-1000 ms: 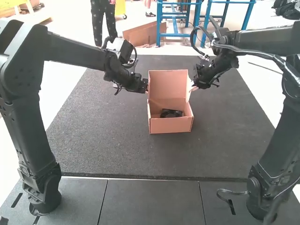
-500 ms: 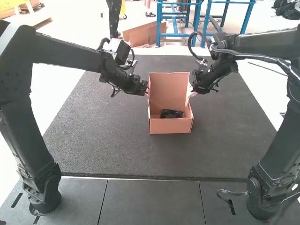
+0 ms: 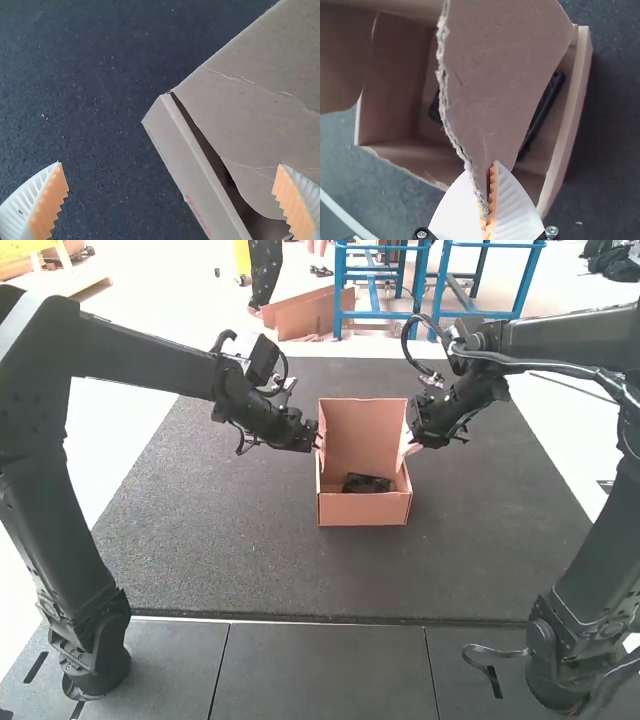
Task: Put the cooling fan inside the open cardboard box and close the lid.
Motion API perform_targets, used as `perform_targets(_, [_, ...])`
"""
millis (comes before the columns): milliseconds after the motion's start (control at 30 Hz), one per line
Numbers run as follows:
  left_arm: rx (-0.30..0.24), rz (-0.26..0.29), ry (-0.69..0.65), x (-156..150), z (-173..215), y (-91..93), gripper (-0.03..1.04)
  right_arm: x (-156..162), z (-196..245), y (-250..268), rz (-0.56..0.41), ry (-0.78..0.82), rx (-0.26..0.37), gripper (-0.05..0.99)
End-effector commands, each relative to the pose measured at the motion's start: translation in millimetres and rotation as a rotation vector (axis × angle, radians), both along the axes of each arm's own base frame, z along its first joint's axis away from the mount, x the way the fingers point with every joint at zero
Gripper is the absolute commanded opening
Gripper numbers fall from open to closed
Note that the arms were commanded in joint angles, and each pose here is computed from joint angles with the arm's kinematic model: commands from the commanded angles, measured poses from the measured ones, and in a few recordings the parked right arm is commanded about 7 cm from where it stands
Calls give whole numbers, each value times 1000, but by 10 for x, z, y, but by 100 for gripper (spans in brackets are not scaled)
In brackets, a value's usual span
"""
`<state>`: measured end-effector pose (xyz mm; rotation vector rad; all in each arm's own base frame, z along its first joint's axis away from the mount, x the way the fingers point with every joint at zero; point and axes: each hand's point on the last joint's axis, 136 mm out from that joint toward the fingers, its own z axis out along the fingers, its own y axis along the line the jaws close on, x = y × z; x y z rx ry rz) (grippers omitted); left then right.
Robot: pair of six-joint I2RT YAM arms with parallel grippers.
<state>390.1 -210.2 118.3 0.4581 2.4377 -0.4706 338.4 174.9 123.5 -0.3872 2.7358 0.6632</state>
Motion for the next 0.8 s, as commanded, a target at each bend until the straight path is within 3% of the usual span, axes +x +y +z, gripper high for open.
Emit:
perform_targets(0, [-30,-23,-14,-112,139,-42,97,-113,59,41,30,-9,11,-1])
perform_targets(500, [-2,-25,13,-264,45,56,97,-290,-249,-174,10,31,-98,-1])
perform_targets(700, [11,-11,-6,-345,174,142,97,-308,-268,-160,20,31,-104,-1])
perform_targets(767, [28,1,-19,-359,224,198,97,-261,-240,-142,-3,22,-91,5])
